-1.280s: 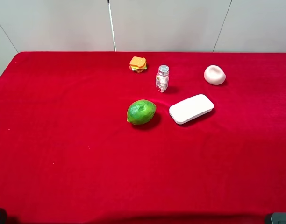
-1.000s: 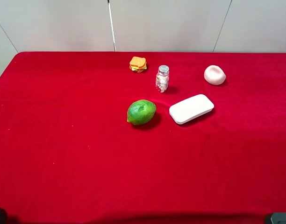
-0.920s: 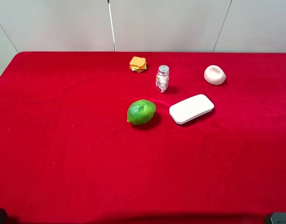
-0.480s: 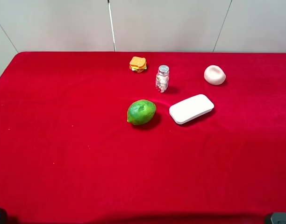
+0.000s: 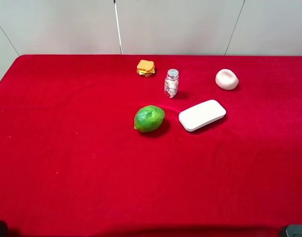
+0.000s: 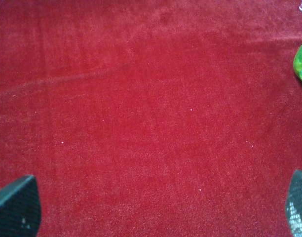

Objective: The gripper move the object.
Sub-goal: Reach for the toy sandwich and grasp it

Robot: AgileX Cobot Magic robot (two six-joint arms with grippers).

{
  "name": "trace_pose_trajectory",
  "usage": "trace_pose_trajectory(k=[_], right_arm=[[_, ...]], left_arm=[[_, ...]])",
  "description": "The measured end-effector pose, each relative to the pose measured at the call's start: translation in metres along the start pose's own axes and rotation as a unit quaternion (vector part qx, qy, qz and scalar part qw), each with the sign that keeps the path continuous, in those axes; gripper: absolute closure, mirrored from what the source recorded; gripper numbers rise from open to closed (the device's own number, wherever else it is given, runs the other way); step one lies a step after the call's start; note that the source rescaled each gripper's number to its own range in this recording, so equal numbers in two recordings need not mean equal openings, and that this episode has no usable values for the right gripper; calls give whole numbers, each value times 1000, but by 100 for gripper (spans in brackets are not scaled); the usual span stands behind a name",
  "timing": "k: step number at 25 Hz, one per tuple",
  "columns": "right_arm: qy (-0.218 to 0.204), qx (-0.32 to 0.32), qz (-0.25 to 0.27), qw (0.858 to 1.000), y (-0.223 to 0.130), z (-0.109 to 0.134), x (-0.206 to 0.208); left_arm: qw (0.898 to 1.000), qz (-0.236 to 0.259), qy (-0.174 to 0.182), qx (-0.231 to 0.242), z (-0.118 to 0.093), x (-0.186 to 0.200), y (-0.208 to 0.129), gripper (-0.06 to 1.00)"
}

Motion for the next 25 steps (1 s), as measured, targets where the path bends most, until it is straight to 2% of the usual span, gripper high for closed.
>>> trace_pose_trajectory(k=[19, 25], right_arm=[[0, 0, 0, 1000, 0, 0, 0], [0, 0, 0, 1000, 0, 0, 0]], left_arm=[[1000, -9, 2, 0, 1, 4, 7, -6], [999, 36, -8, -27, 6, -3, 26, -5]])
Point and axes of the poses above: a point on each arm's last joint axis where the gripper is mounted, x pointing back along that axis away from the gripper, z along the wrist's bending axis when the last joint is at zero, y = z × x, the point moved 5 cm from there along -x, pointing out along that axis toward the gripper, and after that the axes turned 12 degrees about -x, right-handed, at the moved point
